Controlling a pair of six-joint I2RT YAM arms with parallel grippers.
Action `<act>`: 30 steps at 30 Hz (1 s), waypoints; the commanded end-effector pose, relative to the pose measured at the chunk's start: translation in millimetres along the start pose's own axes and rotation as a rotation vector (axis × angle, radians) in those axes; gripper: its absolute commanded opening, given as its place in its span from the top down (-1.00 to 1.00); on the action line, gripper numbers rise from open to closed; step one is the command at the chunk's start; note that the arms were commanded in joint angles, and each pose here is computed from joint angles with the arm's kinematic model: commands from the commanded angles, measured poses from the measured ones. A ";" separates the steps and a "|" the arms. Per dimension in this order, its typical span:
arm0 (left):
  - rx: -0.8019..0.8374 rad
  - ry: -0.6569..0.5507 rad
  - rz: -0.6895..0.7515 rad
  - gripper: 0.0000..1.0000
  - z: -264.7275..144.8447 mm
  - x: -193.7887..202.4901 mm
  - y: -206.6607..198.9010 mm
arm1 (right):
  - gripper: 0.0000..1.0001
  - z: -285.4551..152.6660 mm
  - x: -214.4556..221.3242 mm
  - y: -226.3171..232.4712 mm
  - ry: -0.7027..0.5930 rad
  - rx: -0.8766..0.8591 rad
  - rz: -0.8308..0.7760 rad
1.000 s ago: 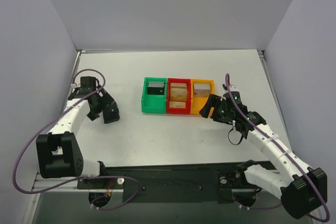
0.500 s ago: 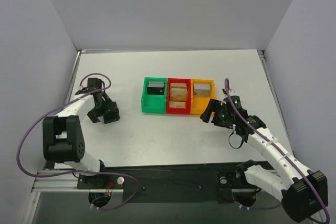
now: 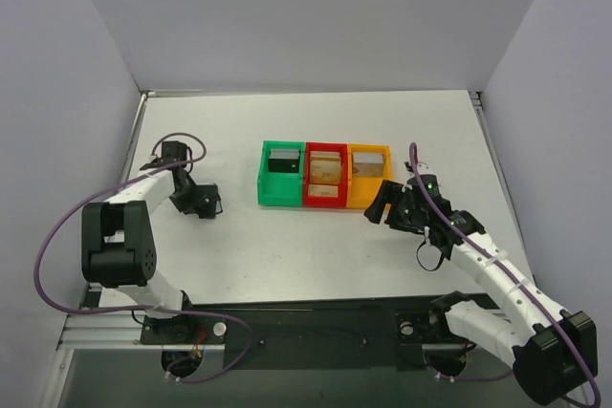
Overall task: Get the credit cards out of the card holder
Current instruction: Pick up the card holder from the center of the board.
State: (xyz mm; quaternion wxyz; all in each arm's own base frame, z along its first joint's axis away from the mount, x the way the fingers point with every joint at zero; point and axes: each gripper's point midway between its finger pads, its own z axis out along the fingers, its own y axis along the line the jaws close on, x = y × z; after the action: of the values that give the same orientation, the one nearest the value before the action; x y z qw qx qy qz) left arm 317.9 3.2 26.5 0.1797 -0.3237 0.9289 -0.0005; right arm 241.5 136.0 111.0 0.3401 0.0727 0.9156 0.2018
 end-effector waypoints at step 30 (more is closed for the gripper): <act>0.627 -0.063 0.210 1.00 -173.4 172.8 -57.5 | -0.34 -37.3 -1.2 25.0 -0.001 -0.111 -0.043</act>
State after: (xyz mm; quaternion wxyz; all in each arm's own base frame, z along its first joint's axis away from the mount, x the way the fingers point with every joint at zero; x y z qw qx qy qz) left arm 198.8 -155.8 164.3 0.3324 -0.1217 0.9072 -0.2274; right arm 223.3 143.6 135.9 0.3452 0.0459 0.9067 0.2381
